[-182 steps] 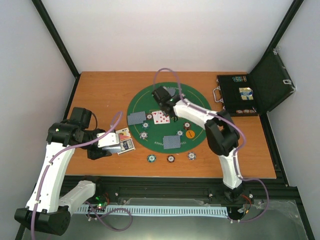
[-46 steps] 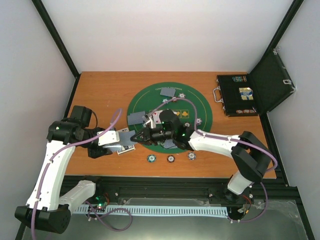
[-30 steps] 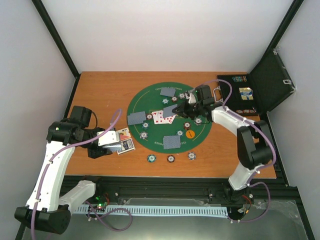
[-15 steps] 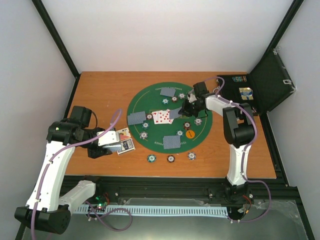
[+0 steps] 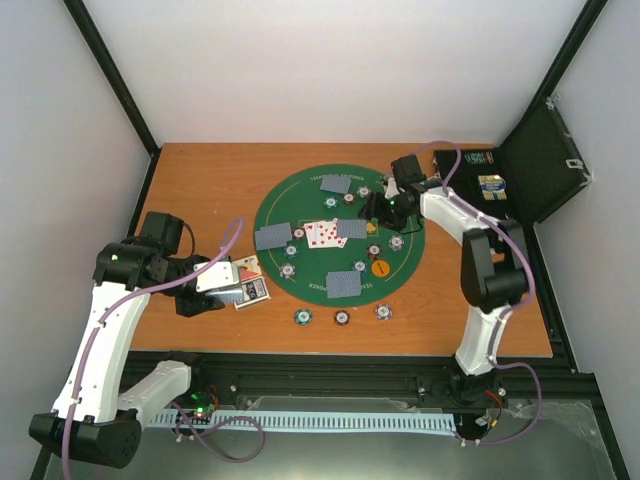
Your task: Distribute texas hold em gaming equipment
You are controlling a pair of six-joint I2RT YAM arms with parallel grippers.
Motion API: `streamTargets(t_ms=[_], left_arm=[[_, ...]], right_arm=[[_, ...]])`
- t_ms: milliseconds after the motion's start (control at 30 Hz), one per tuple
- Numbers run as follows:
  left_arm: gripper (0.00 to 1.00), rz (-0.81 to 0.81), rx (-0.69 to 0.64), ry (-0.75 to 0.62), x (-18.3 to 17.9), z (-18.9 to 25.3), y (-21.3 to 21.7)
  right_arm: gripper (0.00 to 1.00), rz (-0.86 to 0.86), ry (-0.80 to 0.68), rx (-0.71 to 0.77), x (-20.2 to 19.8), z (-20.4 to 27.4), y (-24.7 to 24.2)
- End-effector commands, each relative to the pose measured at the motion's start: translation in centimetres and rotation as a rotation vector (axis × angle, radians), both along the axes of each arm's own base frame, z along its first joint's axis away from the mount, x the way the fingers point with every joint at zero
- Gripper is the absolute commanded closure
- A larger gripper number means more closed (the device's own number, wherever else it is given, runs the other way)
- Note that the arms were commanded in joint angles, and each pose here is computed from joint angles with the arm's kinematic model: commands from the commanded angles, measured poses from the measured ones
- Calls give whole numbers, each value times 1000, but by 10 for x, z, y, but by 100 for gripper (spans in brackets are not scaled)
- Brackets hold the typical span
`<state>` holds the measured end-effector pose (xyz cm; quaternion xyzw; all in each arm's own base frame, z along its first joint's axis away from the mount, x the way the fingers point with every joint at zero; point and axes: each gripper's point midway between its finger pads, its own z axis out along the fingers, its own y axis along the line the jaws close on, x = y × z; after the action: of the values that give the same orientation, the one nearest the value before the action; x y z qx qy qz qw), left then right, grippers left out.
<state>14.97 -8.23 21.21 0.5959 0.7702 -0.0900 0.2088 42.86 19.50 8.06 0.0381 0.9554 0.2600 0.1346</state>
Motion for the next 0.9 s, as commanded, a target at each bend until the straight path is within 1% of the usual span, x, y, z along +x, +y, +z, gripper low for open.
streamTargets(t_ms=[0, 67, 100, 233, 300, 400, 467, 567, 867], left_arm=[[94, -11, -26, -15, 0, 6, -4], [94, -9, -30, -15, 1, 6, -5], [94, -9, -31, -15, 1, 6, -5], [94, -8, -35, -17, 2, 6, -6], [94, -9, -36, -13, 2, 6, -6], [94, -10, -37, -10, 2, 6, -6], [94, -11, -40, -13, 2, 7, -7], [94, -13, -43, -20, 3, 9, -7], [94, -19, -58, -31, 2, 16, -9]], right_arm=[[29, 42, -98, 208, -36, 66, 39], [24, 101, -105, 412, -64, 93, 77], [22, 136, -101, 465, -79, 100, 93], [14, 293, -107, 625, -148, 135, 160], [13, 358, -99, 714, -180, 154, 188], [11, 425, -94, 838, -223, 178, 216], [11, 469, -87, 859, -245, 184, 233], [11, 508, -71, 870, -263, 186, 250], [15, 568, -4, 903, -287, 178, 284]])
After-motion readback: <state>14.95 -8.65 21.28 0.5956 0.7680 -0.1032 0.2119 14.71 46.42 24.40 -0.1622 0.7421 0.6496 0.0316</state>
